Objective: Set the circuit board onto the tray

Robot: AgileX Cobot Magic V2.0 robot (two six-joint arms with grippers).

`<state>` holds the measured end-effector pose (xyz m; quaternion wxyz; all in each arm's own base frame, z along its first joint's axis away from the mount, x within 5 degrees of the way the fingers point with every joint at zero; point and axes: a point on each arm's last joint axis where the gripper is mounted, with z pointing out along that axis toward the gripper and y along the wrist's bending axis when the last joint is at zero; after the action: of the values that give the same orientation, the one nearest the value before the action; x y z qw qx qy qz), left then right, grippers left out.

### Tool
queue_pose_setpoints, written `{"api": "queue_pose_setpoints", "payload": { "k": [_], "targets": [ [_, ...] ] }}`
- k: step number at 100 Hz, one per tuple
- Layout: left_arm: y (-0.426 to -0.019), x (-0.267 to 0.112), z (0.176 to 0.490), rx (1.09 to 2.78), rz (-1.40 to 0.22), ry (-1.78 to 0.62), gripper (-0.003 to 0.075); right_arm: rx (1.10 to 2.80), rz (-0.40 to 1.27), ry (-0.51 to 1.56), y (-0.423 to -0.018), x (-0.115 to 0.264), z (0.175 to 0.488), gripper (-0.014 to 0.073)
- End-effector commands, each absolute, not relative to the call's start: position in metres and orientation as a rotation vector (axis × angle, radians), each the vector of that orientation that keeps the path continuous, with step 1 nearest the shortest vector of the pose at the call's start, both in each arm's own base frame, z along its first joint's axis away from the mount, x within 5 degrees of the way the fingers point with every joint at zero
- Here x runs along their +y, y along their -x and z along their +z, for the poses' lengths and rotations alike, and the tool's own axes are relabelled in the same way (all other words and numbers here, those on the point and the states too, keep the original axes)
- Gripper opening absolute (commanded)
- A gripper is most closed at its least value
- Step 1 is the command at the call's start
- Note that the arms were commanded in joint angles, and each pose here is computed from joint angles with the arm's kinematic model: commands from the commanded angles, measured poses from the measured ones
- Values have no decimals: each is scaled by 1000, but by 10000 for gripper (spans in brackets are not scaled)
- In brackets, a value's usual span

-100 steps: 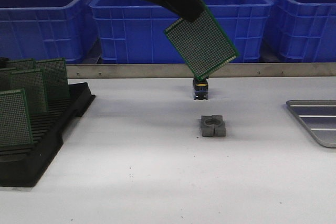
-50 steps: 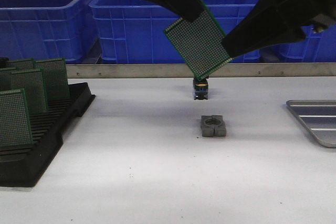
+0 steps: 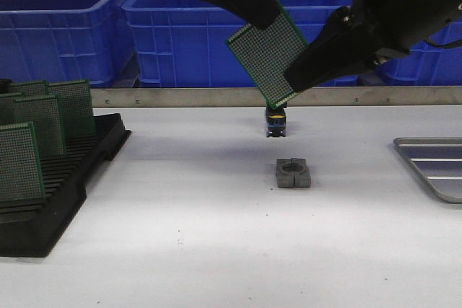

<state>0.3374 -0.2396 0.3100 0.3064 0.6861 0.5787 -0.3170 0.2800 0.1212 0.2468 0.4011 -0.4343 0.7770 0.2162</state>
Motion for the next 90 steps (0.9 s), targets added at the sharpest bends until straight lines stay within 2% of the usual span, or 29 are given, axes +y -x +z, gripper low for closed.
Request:
{"api": "queue_pose_setpoints", "payload": {
  "k": [1, 9, 24, 33, 39, 47, 58, 76, 90],
  "targets": [
    [-319, -240, 347, 1424, -913, -1798, -2, 1897, 554, 1057, -281, 122, 268, -69],
    [-319, -240, 347, 1424, -913, -1798, 85, 1896, 570, 1064, -280, 123, 268, -69],
    [-320, -239, 347, 1428, -902, -1787, 365, 1989, 707, 954, -276, 125, 268, -69],
    [-322, -240, 347, 1433, -880, -1767, 448, 2120, 778, 821, -275, 120, 265, -69],
    [-324, -240, 348, 1435, -871, -1758, 452, 2193, 754, 800, -275, 113, 260, -69],
    [-325, -240, 348, 1434, -861, -1750, 452, 2322, 763, 652, -277, 98, 256, -69],
    [-325, -240, 348, 1435, -859, -1747, 452, 2413, 764, 449, -282, 69, 254, -69],
    [-325, -240, 348, 1435, -859, -1747, 451, 2459, 736, 62, -292, 10, 247, -69],
    [-325, -240, 348, 1434, -860, -1746, 451, 2507, 720, -183, -301, -31, 222, -69]
  ]
}}
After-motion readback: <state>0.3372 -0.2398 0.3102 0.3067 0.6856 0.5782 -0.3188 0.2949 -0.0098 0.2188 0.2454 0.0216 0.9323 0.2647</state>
